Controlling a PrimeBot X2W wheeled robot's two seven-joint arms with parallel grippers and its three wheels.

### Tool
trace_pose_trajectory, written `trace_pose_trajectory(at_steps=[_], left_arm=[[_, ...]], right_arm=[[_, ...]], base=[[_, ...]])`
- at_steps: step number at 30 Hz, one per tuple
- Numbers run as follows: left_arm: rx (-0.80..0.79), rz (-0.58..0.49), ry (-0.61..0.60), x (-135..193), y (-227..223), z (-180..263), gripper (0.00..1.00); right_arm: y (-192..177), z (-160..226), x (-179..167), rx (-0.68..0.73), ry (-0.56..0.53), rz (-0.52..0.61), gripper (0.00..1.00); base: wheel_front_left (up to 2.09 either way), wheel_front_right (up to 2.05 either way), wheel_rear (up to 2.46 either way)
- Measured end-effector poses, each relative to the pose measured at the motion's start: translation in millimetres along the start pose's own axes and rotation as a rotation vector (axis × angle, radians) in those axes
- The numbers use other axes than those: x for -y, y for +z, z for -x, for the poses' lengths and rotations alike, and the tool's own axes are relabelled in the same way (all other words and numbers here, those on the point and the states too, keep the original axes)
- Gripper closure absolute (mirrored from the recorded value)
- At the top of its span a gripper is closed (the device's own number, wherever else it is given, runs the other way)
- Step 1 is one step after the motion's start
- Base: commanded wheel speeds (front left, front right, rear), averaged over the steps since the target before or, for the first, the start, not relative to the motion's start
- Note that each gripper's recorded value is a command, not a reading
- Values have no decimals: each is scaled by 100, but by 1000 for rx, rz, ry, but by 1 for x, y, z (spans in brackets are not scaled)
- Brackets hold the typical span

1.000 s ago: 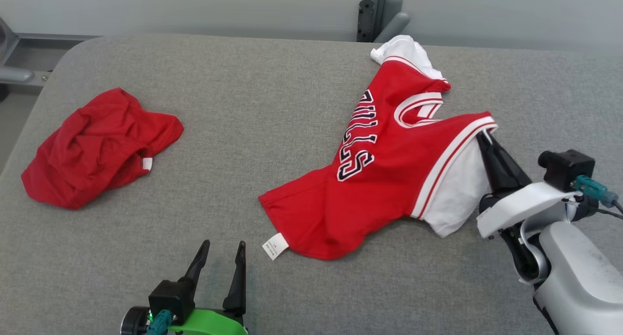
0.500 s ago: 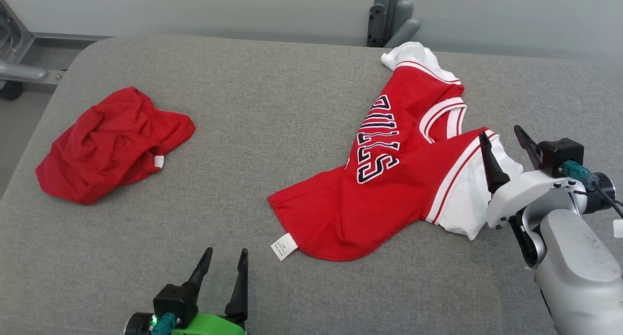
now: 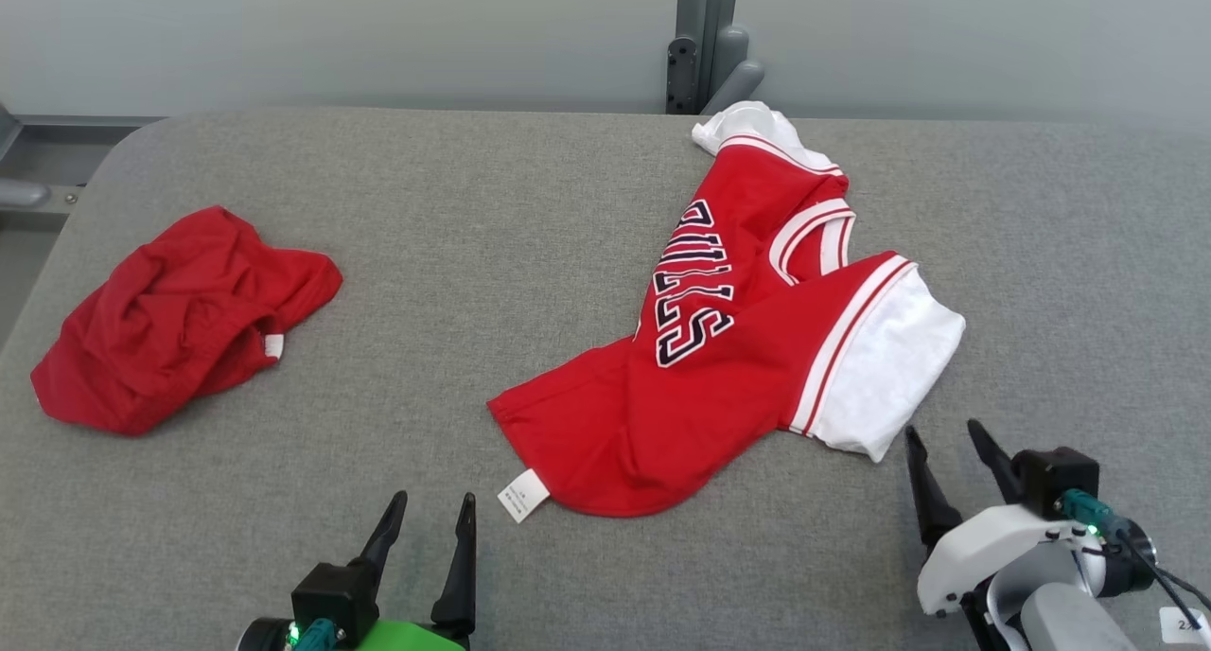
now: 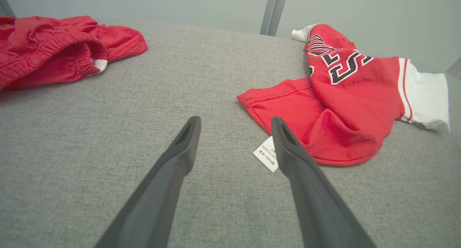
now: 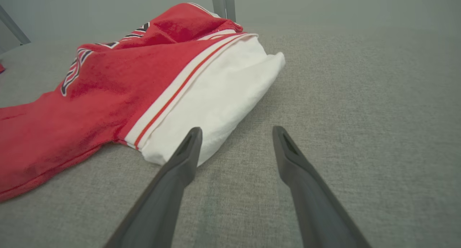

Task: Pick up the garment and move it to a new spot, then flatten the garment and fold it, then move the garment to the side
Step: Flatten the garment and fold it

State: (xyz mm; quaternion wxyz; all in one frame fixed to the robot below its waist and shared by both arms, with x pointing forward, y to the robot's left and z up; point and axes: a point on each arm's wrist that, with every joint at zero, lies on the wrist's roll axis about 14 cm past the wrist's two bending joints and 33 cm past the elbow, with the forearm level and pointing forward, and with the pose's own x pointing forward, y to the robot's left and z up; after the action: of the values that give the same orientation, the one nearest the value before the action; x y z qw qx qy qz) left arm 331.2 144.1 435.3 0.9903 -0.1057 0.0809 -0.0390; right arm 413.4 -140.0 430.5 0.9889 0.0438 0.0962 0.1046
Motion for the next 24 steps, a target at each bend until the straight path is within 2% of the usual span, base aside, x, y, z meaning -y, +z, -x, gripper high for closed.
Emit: trace_pose_trajectory(at_steps=[9,17,18,19,20,21,24], left_arm=[[-6,-3,4,-2,-2,2,0],[-22,8,46,-13,-7,6,0],[-24,9,48,-14,-7,6,0],[-26,9,50,-14,-8,6,0],[-28,11,52,-15,-9,6,0],[-30,12,53,-15,-9,6,0],[-34,14,52,-14,-10,4,0]], right_arm=[[-34,9,-31,-96,78,-12,0],[-38,-4,-31,-114,90,30,0],[-39,-5,-31,-116,88,32,5],[-39,-5,-30,-117,85,35,40],[-39,-7,-29,-118,84,39,66],[-39,-8,-28,-119,82,45,100],[-40,-10,-25,-123,74,51,100]], base=[[0,0,0],[0,0,0],[0,0,0],[0,0,0],[0,0,0],[0,0,0],[0,0,0]])
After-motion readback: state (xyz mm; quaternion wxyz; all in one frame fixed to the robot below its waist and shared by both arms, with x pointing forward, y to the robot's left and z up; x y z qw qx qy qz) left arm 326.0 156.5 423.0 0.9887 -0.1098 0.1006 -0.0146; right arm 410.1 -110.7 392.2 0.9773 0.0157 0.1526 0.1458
